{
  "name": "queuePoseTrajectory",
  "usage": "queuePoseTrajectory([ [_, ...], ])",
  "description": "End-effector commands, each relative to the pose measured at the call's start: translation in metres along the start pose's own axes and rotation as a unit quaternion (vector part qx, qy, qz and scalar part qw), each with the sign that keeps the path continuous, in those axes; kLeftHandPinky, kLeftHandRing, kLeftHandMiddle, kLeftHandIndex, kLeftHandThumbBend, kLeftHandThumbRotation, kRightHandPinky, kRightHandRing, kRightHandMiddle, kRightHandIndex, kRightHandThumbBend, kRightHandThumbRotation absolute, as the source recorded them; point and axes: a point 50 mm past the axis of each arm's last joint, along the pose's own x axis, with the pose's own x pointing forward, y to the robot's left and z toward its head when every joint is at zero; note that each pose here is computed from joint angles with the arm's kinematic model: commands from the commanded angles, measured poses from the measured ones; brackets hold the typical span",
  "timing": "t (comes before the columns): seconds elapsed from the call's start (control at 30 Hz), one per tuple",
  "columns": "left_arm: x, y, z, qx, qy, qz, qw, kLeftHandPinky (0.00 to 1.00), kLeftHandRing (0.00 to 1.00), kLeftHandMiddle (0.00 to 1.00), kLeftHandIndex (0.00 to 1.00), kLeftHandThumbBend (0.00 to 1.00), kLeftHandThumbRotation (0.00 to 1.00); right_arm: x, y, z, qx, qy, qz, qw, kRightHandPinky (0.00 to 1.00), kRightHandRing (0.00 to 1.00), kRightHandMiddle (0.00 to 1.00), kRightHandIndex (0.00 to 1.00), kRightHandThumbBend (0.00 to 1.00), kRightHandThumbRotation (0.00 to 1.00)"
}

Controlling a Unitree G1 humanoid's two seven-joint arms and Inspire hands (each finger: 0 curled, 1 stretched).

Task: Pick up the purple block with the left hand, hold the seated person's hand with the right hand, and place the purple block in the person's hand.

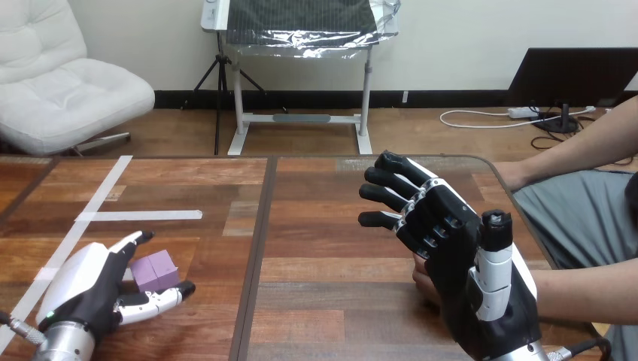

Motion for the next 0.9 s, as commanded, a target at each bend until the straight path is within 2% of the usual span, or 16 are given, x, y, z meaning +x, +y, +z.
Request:
queuePoseTrajectory([
  [0.0,0.015,0.018,0.015,0.035,-0.022,0.017,0.9990,0.92,0.91,0.92,0.90,0.76,0.48,0.014,0.001,0.017,-0.013,-0.054,0.016,0.9983,0.72,0.82,0.83,0.83,0.86,1.00],
  [0.53,0.023,0.013,0.012,0.038,-0.001,0.005,0.9993,0.86,0.87,0.89,0.87,0.78,0.34,0.015,0.002,0.019,-0.011,-0.057,0.018,0.9982,0.70,0.81,0.82,0.83,0.87,1.00],
  [0.7,0.026,0.011,0.011,0.029,0.011,0.000,0.9995,0.76,0.85,0.88,0.86,0.78,0.29,0.015,0.002,0.019,-0.012,-0.057,0.018,0.9981,0.70,0.82,0.82,0.83,0.87,1.00],
  [0.87,0.028,0.010,0.011,0.025,0.015,-0.002,0.9996,0.69,0.83,0.86,0.84,0.78,0.23,0.014,0.002,0.020,-0.012,-0.059,0.019,0.9980,0.71,0.82,0.83,0.83,0.87,1.00],
])
